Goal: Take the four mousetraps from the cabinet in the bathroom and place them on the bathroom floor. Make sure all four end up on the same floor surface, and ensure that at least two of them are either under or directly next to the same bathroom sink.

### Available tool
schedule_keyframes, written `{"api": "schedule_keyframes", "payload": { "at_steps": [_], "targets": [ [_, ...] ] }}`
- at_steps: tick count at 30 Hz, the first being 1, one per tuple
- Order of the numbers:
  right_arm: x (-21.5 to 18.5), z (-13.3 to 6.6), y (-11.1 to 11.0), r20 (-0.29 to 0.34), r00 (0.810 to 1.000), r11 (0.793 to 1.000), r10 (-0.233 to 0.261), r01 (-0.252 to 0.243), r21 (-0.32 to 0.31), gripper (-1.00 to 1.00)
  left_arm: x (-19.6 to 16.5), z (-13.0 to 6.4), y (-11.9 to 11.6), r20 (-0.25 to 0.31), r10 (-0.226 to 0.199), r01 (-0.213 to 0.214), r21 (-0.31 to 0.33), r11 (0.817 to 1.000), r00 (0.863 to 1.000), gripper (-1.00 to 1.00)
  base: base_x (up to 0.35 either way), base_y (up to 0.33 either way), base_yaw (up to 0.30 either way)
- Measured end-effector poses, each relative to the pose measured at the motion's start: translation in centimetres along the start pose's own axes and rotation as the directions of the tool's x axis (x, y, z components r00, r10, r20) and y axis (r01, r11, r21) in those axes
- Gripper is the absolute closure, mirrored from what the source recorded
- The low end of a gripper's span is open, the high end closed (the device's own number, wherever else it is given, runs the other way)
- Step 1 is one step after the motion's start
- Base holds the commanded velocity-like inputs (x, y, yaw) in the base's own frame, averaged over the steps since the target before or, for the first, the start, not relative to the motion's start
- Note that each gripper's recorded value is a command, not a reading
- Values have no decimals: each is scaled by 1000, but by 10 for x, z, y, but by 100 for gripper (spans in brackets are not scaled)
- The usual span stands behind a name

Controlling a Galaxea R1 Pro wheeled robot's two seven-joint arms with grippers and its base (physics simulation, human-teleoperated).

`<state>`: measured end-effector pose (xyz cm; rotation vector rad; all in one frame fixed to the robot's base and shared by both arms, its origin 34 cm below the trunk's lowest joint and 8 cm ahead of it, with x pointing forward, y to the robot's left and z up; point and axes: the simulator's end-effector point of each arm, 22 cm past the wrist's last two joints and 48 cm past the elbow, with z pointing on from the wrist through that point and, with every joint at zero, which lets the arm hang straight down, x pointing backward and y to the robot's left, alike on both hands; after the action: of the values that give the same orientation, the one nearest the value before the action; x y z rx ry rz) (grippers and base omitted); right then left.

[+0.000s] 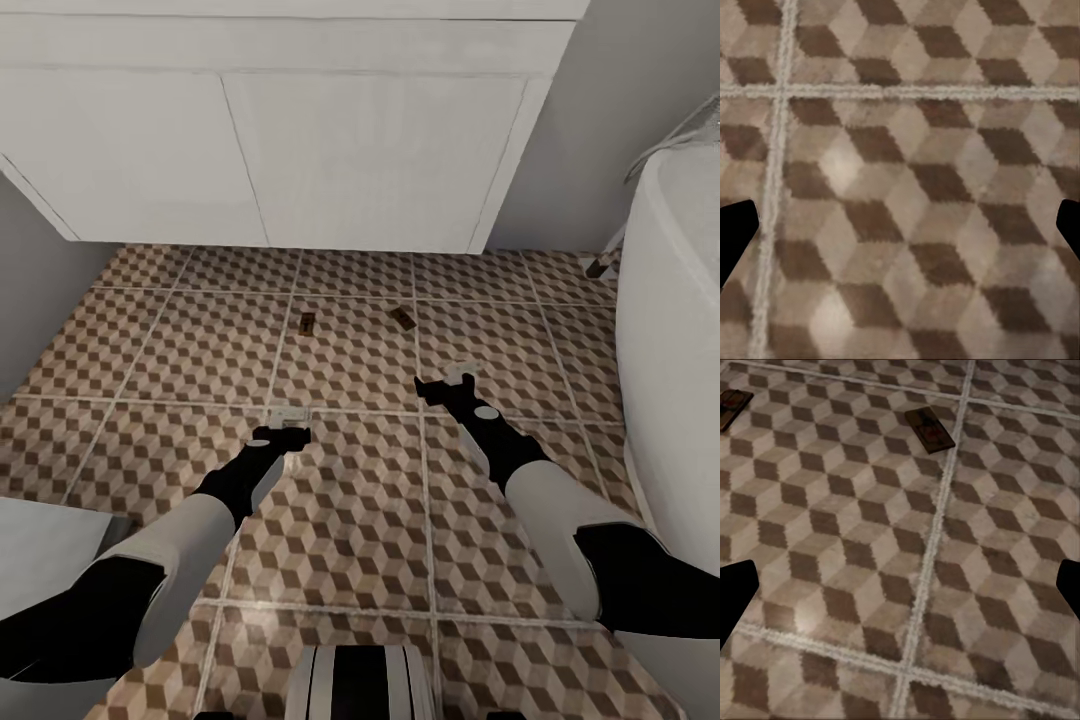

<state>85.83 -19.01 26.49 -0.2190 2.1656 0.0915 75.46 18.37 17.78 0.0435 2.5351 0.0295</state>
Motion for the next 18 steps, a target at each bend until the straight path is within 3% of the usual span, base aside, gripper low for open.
{"api": "schedule_keyframes", "payload": {
  "at_steps": [5,18],
  "targets": [
    [-3,-9,-2,-10,1000,1000,-2,2,2,-100,13,-10,2,-17,3,-3,-3,1000,1000,-100,0,0,0],
    [-7,-34,-18,-42,999,1000,-8,9,20,-100,31,-34,10,5,6,-6,-20,1000,1000,-100,0,0,0]
  ]
}}
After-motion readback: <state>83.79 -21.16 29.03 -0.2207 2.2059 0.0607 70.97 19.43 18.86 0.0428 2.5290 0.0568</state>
